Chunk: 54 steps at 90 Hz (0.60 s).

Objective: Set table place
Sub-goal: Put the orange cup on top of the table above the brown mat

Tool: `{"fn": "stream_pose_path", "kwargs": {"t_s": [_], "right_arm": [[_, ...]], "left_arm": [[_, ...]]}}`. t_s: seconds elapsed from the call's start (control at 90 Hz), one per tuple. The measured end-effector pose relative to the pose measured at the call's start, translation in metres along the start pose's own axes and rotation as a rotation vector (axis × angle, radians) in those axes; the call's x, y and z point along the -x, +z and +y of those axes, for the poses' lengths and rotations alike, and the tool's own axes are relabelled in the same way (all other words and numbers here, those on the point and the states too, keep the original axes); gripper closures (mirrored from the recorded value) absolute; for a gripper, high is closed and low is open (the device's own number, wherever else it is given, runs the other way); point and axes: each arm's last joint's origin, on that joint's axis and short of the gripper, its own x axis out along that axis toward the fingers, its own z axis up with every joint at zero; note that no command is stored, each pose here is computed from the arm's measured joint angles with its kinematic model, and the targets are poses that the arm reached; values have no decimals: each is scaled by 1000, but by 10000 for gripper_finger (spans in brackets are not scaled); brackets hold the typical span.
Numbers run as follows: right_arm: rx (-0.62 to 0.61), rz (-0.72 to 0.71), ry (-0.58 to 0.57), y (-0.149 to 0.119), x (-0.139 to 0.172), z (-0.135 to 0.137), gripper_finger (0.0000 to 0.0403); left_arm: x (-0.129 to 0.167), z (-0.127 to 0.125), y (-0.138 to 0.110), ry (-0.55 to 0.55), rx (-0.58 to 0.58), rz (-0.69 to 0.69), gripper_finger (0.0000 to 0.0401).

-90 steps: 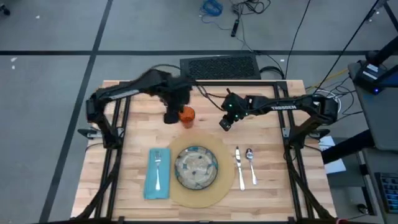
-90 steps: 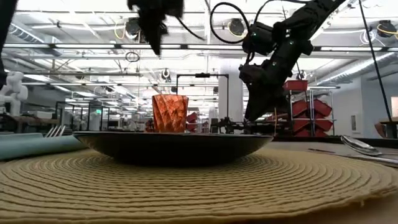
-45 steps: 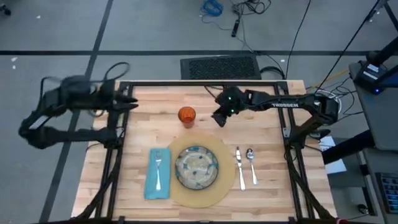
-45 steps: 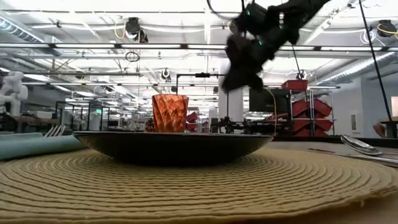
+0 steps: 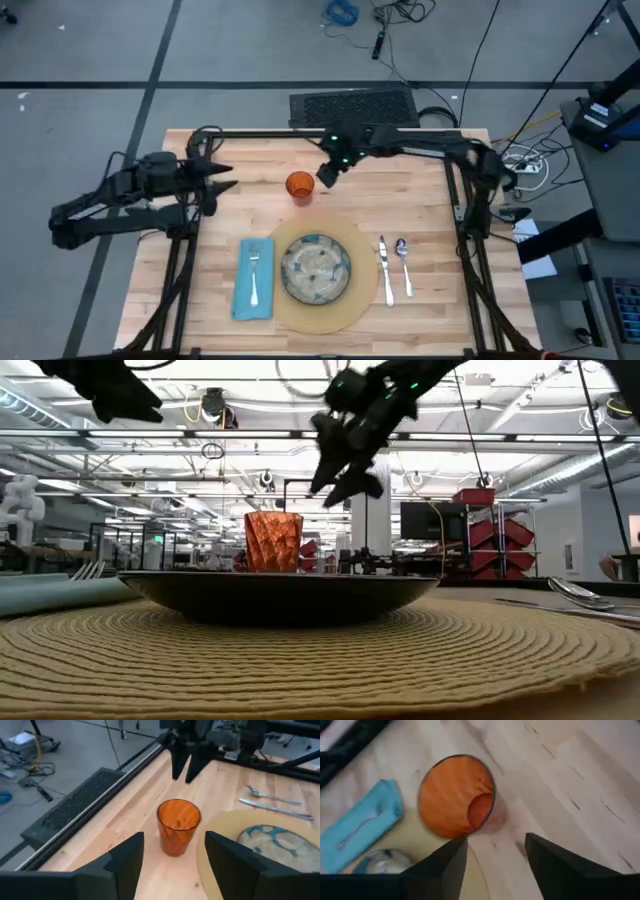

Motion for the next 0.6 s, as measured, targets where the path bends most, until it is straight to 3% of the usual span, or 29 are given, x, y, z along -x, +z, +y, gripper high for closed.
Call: {"fn": "stream_pose_path", "kwargs": {"t_s": [0.233,0.6], "right_arm": [[2,25,0,23,-15,8,195],[1,151,-28,19,-63,6,206]], "left_arm": [[-10,1,-9,58,-53,22,202],[-11,1,-10,58,-56,26,202]]}}
